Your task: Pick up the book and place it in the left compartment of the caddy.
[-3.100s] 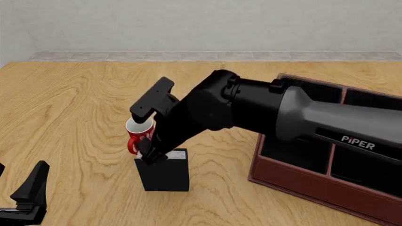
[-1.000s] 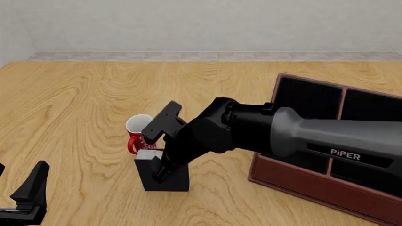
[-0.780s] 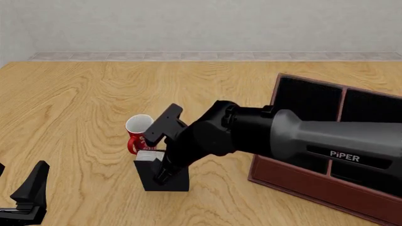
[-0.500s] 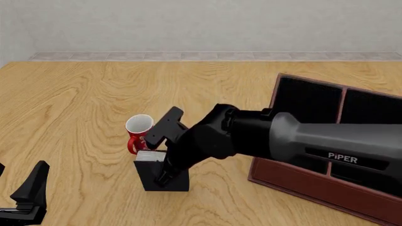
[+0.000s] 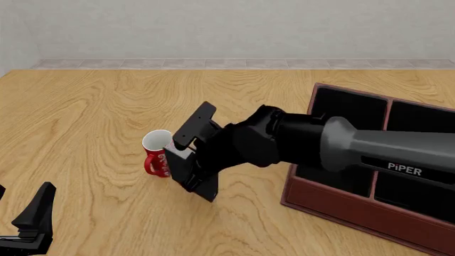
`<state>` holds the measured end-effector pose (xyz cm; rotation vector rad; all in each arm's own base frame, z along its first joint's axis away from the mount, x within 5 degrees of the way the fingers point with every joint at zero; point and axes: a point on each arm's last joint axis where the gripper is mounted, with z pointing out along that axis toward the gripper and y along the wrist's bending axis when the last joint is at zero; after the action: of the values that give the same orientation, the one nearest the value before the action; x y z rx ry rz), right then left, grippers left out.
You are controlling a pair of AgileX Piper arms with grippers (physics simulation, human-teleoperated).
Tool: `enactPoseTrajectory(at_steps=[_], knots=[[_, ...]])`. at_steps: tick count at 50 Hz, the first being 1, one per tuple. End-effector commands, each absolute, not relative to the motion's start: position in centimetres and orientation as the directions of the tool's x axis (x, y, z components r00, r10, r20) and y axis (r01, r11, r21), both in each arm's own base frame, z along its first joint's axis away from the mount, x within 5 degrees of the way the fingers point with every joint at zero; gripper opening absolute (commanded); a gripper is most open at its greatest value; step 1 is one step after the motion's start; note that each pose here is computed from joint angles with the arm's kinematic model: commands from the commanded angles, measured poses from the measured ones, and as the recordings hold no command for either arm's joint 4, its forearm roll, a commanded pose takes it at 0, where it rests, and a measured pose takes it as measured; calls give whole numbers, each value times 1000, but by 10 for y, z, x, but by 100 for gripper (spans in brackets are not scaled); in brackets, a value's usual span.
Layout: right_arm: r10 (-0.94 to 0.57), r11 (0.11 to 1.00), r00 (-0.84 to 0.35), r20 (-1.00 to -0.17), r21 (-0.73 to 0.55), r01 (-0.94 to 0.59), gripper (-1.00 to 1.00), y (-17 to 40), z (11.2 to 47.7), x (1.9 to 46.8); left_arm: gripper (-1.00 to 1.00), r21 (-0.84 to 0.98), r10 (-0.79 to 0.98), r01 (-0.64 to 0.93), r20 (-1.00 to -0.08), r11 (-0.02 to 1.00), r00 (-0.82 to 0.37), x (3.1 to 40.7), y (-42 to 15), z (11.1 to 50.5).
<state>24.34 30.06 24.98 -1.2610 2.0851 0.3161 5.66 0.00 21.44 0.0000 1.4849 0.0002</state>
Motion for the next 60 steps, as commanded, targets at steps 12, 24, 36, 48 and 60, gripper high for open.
enactPoseTrajectory(at_steps=[12,24,36,48,60], knots=[[-599,567,-308,-740,-120,-815,-100,285,301,247,100,0,0,0,-996,1000,86,57,0,214],[-529,638,-386,-756,-54,-768,-100,278,322,253,100,0,0,0,-996,1000,86,57,0,214],[-461,696,-447,-766,0,-718,-100,266,340,258,100,0,0,0,-996,1000,86,57,0,214],[-373,784,-528,-763,46,-619,-100,234,364,274,100,0,0,0,-996,1000,86,57,0,214],[-294,825,-524,-799,65,-561,-100,196,405,261,100,0,0,0,-996,1000,86,57,0,214]])
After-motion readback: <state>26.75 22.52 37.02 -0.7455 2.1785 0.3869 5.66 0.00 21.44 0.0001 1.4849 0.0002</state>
